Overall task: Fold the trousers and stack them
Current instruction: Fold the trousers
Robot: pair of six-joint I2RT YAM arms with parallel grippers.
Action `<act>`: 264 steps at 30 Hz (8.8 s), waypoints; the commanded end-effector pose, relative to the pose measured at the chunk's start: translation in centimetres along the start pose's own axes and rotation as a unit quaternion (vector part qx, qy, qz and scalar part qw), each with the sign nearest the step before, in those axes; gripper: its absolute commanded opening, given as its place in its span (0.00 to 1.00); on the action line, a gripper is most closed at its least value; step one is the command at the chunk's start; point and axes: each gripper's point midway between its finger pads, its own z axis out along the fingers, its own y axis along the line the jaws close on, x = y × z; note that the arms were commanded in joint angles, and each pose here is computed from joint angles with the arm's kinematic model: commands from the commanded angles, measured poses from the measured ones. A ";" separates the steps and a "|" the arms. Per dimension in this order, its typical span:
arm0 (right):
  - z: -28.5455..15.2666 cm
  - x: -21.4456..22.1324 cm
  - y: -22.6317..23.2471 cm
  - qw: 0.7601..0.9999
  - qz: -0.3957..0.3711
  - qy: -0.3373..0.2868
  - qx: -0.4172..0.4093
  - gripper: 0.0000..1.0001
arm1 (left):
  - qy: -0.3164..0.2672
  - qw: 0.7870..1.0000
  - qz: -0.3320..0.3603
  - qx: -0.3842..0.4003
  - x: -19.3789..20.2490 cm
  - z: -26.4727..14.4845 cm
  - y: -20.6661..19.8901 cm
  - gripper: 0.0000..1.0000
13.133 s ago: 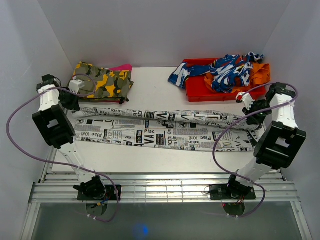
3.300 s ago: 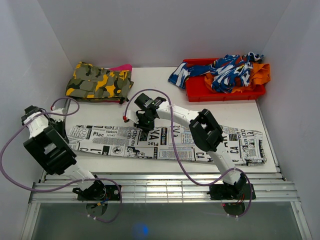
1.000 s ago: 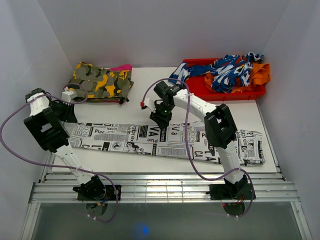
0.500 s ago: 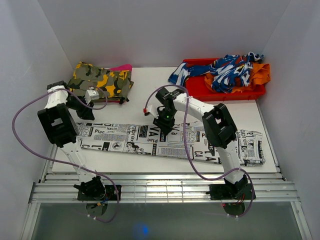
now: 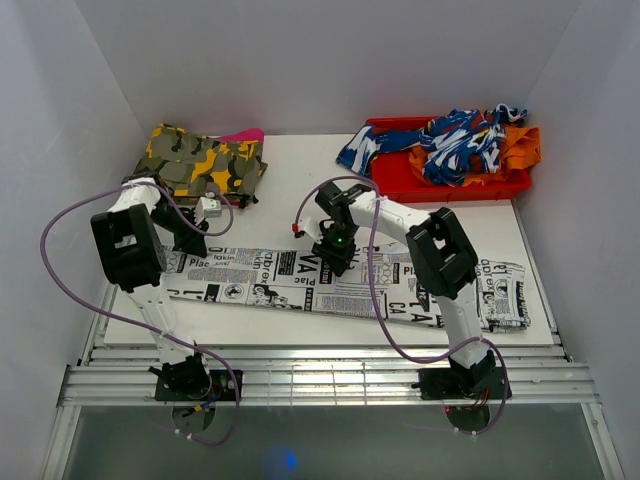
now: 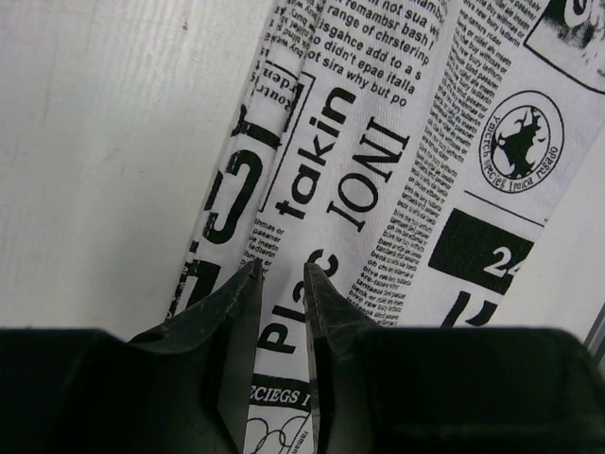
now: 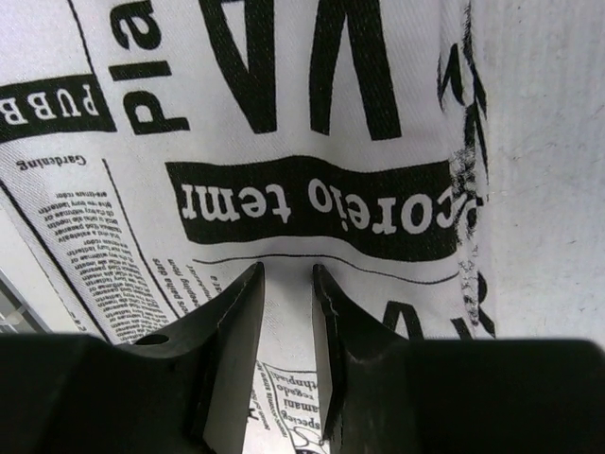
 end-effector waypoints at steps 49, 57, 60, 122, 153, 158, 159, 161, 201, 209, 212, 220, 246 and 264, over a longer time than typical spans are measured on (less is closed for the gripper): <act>1.2 2.6 0.8 0.999 0.009 0.034 -0.013 0.31 | 0.023 0.989 0.043 -0.138 -2.7 -4.7 2.0 0.00; 0.6 2.4 0.7 0.999 0.011 0.030 -0.008 0.32 | 0.047 0.985 -0.015 -0.166 0.3 -2.2 6.3 0.00; 0.4 2.2 0.6 1.000 0.011 0.027 -0.002 0.36 | 0.052 0.983 -0.024 -0.174 1.3 -1.3 7.0 0.00; -8.1 15.3 -16.4 0.956 0.258 -0.092 0.108 0.08 | -0.001 0.979 0.193 -0.067 -21.3 29.5 -24.8 0.00; -25.6 23.6 -6.5 0.901 0.323 -0.179 0.226 0.98 | -0.204 0.884 -0.362 -0.215 -14.7 -8.6 -6.6 0.98; -20.3 25.6 -4.7 0.911 0.353 -0.140 0.162 0.88 | -0.128 0.840 -0.429 -0.307 -2.1 -12.7 -4.2 0.91; -19.3 26.2 -4.5 0.911 0.361 -0.129 0.154 0.88 | -0.118 0.831 -0.441 -0.317 -0.2 -13.1 -3.9 0.87; -17.1 27.3 -4.3 0.910 0.372 -0.111 0.142 0.85 | -0.107 0.810 -0.476 -0.325 4.4 -14.1 -2.9 0.84; -17.2 30.6 -6.7 0.894 0.418 -0.037 0.157 0.76 | -0.100 0.793 -0.564 -0.207 12.4 -6.4 -1.0 0.00; -19.1 28.5 -5.5 0.899 0.404 -0.077 0.148 0.80 | -0.114 0.783 -0.521 -0.321 10.7 -18.7 1.7 0.00; -20.1 27.6 -4.8 0.902 0.395 -0.090 0.147 0.85 | -0.124 0.797 -0.499 -0.316 8.5 -20.7 1.0 0.00; -21.0 27.0 -3.5 0.904 0.393 -0.098 0.139 0.94 | -0.123 0.864 -0.443 -0.206 -2.7 -15.7 -4.3 0.00; -19.3 29.3 -1.5 0.899 0.416 -0.047 0.129 0.93 | -0.125 0.858 -0.476 -0.148 -23.7 10.5 -10.6 0.00; -18.9 29.4 -1.4 0.896 0.424 -0.043 0.124 0.92 | -0.078 0.884 -0.447 -0.117 -24.9 16.4 -14.4 0.17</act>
